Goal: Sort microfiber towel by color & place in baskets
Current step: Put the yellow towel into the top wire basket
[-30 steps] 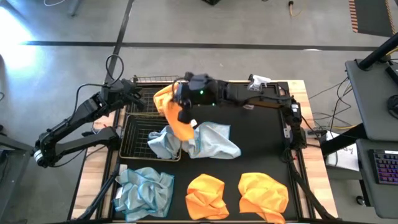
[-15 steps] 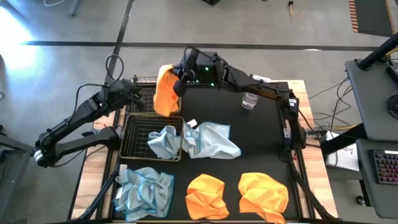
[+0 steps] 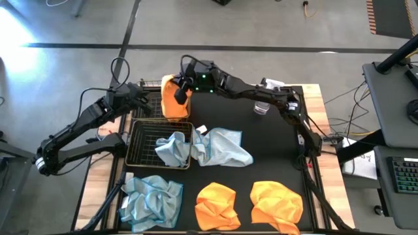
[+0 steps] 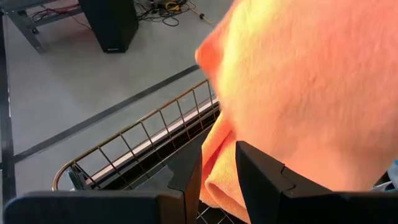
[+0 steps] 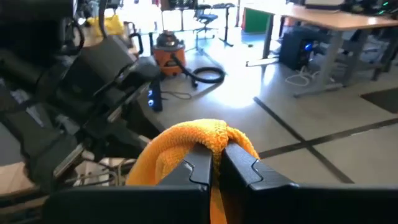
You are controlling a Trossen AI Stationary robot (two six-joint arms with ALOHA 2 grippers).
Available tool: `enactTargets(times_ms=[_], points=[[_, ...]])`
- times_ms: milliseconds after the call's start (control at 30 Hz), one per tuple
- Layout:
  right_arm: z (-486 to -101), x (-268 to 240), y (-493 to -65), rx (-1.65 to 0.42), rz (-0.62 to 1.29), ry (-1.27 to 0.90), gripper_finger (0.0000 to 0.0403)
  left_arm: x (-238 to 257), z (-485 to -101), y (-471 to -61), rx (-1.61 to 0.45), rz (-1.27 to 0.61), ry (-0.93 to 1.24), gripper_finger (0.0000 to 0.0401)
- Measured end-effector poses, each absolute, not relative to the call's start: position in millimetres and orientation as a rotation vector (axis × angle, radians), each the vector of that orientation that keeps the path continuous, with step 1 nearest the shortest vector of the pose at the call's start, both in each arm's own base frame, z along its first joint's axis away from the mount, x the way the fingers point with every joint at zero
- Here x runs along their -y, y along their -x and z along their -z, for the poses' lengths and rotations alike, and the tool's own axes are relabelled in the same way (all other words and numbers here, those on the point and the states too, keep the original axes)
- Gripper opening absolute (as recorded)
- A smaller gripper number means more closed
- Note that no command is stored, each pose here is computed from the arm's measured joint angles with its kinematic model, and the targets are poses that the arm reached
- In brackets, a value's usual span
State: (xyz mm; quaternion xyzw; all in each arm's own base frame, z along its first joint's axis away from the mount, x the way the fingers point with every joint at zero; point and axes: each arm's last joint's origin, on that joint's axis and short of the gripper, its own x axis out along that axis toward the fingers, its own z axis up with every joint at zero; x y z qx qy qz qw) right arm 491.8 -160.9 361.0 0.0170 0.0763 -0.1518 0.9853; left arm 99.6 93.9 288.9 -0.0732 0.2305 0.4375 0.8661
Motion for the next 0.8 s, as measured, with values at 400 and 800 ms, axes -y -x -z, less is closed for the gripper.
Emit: enactTargets(times_ms=[400, 800], points=[[-346.8, 159.8, -500.4, -0.163, 0.18, -0.092, 0.0012, -94.0, -288.9, -99.7, -0.484, -0.917, 0.153, 0.0084], [-338.6, 156.5, -499.5, -0.243, 0.091, -0.122, 0.0102, -94.1, -288.8, -99.7, -0.484, -0.917, 0.154, 0.0084]])
